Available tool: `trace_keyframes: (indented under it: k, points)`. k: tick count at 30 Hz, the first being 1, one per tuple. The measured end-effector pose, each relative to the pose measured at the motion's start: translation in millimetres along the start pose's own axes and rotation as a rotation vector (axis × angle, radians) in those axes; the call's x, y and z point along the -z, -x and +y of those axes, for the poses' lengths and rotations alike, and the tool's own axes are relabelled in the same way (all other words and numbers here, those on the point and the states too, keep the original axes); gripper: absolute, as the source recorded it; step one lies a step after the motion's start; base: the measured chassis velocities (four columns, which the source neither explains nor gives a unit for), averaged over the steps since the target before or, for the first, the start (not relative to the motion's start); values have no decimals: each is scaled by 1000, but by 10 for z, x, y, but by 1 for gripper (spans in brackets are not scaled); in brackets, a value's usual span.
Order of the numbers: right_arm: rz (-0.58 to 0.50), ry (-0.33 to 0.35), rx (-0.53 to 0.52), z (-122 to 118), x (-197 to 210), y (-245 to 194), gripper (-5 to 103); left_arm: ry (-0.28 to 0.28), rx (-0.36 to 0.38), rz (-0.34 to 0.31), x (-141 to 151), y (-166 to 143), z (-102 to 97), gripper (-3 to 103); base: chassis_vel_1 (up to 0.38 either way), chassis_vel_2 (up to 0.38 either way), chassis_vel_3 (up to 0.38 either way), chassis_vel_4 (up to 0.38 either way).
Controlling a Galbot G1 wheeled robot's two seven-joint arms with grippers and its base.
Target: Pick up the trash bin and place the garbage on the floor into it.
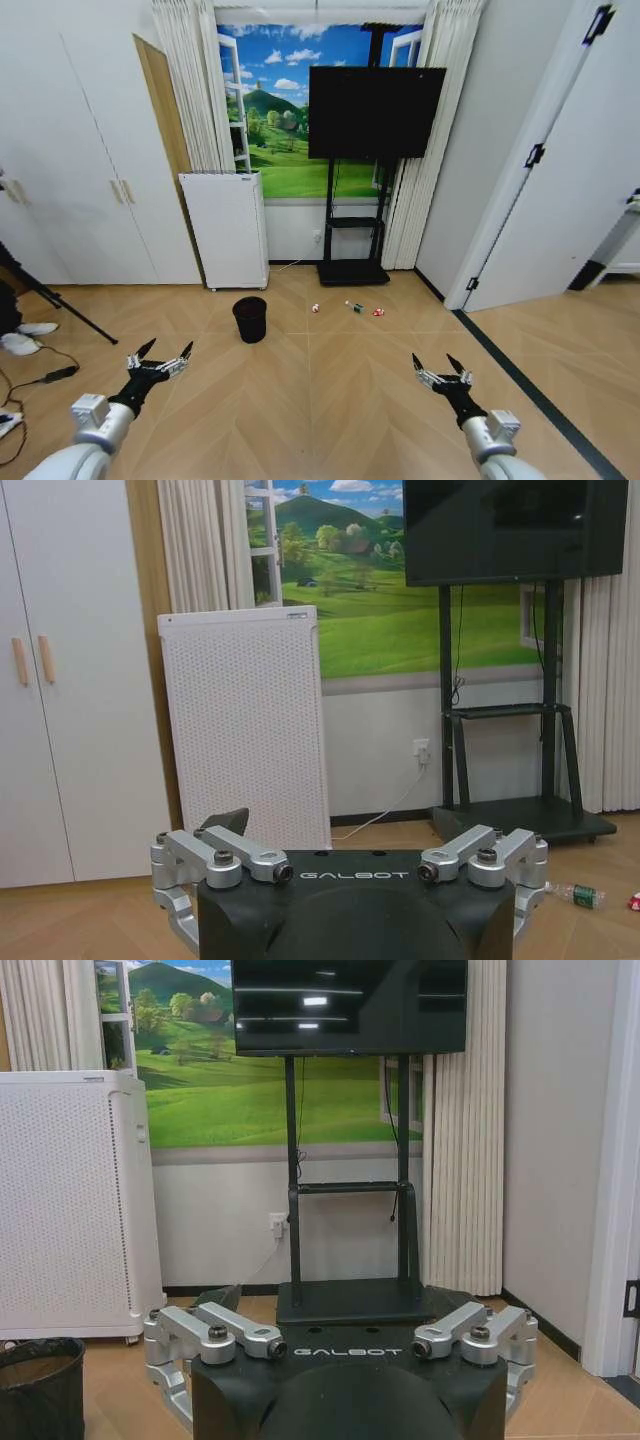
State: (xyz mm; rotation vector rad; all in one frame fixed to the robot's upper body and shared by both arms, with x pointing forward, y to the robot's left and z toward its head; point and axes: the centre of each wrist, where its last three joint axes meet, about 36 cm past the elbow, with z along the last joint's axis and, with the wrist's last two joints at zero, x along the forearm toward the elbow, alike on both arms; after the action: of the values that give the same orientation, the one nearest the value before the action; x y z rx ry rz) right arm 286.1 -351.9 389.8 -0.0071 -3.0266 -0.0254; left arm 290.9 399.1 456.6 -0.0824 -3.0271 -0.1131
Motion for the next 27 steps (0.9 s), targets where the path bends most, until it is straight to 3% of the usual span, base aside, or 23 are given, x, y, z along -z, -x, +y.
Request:
trace_keyframes:
  k: [27]
  points:
    - [26, -20, 23, -21, -52, 21, 100, 7, 6, 0, -7, 23, 38, 100, 0, 0, 0, 0]
